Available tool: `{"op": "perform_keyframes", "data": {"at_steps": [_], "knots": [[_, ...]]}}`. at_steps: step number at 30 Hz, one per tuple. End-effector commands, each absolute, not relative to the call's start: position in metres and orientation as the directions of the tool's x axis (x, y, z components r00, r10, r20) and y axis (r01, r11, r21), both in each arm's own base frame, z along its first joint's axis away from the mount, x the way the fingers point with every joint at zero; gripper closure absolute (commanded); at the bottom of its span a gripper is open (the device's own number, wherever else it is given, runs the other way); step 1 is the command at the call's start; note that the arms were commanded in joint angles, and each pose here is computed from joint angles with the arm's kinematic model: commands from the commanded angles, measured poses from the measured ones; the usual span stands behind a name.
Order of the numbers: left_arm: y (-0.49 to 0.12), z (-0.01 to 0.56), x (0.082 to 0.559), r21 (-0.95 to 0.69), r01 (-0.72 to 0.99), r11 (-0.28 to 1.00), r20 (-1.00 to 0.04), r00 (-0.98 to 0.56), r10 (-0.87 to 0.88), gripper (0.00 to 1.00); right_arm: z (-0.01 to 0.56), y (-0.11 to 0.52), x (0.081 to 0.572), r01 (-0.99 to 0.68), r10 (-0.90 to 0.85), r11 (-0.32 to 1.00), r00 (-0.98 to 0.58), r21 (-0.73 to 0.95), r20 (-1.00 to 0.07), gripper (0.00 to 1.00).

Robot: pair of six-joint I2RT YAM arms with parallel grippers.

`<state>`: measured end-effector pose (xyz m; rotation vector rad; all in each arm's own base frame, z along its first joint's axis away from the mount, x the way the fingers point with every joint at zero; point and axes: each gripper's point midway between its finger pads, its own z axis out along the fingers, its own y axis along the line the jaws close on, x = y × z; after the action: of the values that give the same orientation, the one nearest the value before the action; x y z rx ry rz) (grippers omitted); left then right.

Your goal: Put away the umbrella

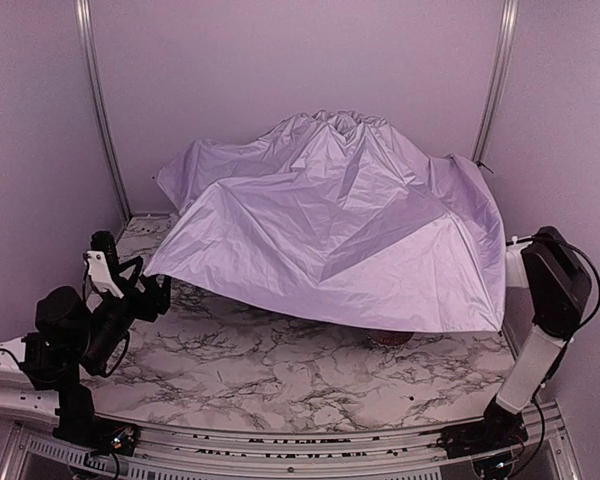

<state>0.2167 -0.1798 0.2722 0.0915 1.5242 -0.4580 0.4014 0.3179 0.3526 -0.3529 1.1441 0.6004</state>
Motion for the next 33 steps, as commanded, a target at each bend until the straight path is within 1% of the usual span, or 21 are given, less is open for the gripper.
{"op": "perform_keyframes", "data": {"at_steps": [1, 7, 12, 19, 24, 26, 28, 30, 33], "knots": [[-0.122, 0.274, 0.222, -0.191, 0.095, 0.977, -0.981, -0.064, -0.185, 0.23, 0.397, 0.313, 0.398, -0.633, 0.286, 0.774, 0.355, -0.003, -0.89, 0.9], [-0.108, 0.311, 0.218, -0.214, 0.065, 0.975, -0.976, -0.042, -0.212, 0.25, 0.409, 0.32, 0.393, -0.659, 0.278, 0.751, 0.371, -0.041, -0.886, 0.9], [-0.125, 0.341, 0.227, -0.13, 0.065, 0.989, -0.99, -0.055, -0.126, 0.24, 0.428, 0.322, 0.385, -0.689, 0.301, 0.723, 0.379, -0.05, -0.875, 0.9], [-0.146, 0.399, 0.228, -0.167, 0.166, 0.972, -0.986, -0.019, -0.166, 0.24, 0.494, 0.321, 0.359, -0.761, 0.414, 0.647, 0.397, -0.042, -0.819, 0.9], [-0.166, 0.421, 0.226, -0.132, 0.259, 0.957, -0.991, -0.003, -0.136, 0.24, 0.538, 0.317, 0.34, -0.769, 0.471, 0.637, 0.442, -0.053, -0.764, 0.9], [-0.172, 0.433, 0.224, -0.136, 0.296, 0.945, -0.989, 0.007, -0.145, 0.24, 0.547, 0.319, 0.333, -0.769, 0.477, 0.636, 0.459, -0.066, -0.75, 0.89], [-0.181, 0.445, 0.221, -0.146, 0.349, 0.926, -0.987, 0.011, -0.16, 0.24, 0.547, 0.322, 0.331, -0.769, 0.475, 0.635, 0.462, -0.072, -0.748, 0.89], [-0.192, 0.448, 0.222, -0.133, 0.382, 0.914, -0.989, 0.005, -0.146, 0.24, 0.535, 0.326, 0.337, -0.772, 0.468, 0.633, 0.441, -0.057, -0.766, 0.89], [-0.201, 0.441, 0.228, -0.087, 0.365, 0.927, -0.996, -0.003, -0.093, 0.24, 0.491, 0.339, 0.35, -0.787, 0.446, 0.617, 0.38, -0.029, -0.811, 0.9]]}}
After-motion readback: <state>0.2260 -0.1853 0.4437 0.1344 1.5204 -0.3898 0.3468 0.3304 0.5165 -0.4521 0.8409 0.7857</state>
